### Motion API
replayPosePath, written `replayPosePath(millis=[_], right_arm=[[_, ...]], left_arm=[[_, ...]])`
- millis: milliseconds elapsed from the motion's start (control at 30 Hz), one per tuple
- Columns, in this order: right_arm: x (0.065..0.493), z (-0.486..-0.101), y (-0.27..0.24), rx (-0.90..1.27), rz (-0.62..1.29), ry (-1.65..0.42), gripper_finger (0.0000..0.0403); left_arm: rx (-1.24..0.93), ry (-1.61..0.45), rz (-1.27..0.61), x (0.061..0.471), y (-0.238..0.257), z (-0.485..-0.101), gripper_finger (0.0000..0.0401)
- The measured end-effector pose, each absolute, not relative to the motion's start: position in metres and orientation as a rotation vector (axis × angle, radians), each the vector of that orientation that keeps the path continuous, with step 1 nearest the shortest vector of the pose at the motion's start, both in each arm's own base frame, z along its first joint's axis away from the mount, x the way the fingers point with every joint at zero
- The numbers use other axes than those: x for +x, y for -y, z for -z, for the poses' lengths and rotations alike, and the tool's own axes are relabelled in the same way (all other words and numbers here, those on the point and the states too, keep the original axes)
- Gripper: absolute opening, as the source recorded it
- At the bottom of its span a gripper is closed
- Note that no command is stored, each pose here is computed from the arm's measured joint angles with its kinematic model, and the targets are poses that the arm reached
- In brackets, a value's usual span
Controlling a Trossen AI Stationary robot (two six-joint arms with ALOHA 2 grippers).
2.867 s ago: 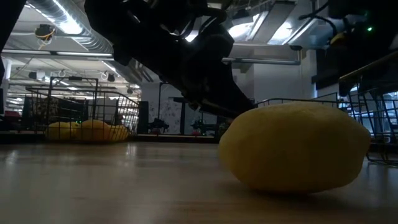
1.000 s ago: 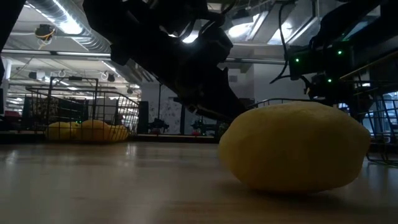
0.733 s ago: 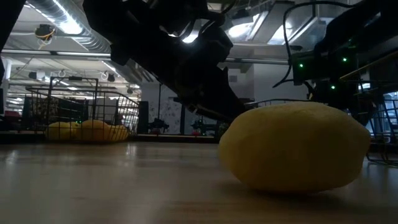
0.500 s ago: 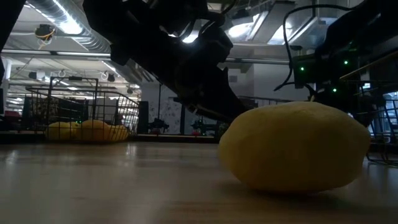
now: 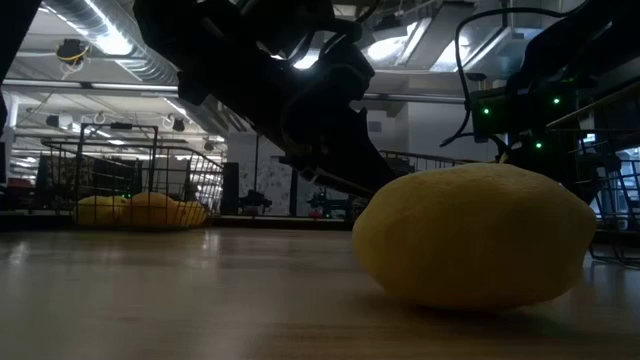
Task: Sort produce into baskets
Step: Put the yellow lemon into the top left wire basket
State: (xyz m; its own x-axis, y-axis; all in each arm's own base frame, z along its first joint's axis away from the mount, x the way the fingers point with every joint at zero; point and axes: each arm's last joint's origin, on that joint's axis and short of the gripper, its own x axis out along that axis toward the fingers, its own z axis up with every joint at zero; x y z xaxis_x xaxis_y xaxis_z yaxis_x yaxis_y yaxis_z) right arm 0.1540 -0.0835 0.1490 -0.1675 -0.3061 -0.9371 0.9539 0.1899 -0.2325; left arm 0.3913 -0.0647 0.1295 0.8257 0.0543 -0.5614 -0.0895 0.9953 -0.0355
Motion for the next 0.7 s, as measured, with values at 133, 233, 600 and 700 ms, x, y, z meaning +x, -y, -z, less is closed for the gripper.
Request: replayPosePath(millis=[133, 233, 600, 700], right_arm=[[0.1538, -0.1489, 0.0832, 0.722, 1.293, -1.244, 0.0285], [0.1535, -0.149, 0.083, 0.721, 1.293, -1.25, 0.0274], [0.1534, -0.1493, 0.0826, 0.73, 1.286, -1.253, 0.0256], [0.1535, -0.1495, 0.0826, 0.732, 1.284, -1.254, 0.0256]], left_arm=[[-0.062, -0.594, -0.077, 0.3913, 0.0647, -0.1295, 0.0208], [-0.062, -0.594, -0.077, 0.3913, 0.0647, -0.1295, 0.0208], [-0.062, -0.594, -0.077, 0.3913, 0.0647, -0.1295, 0.0208], [-0.062, -0.594, -0.077, 0.3913, 0.0647, -0.1295, 0.0207]])
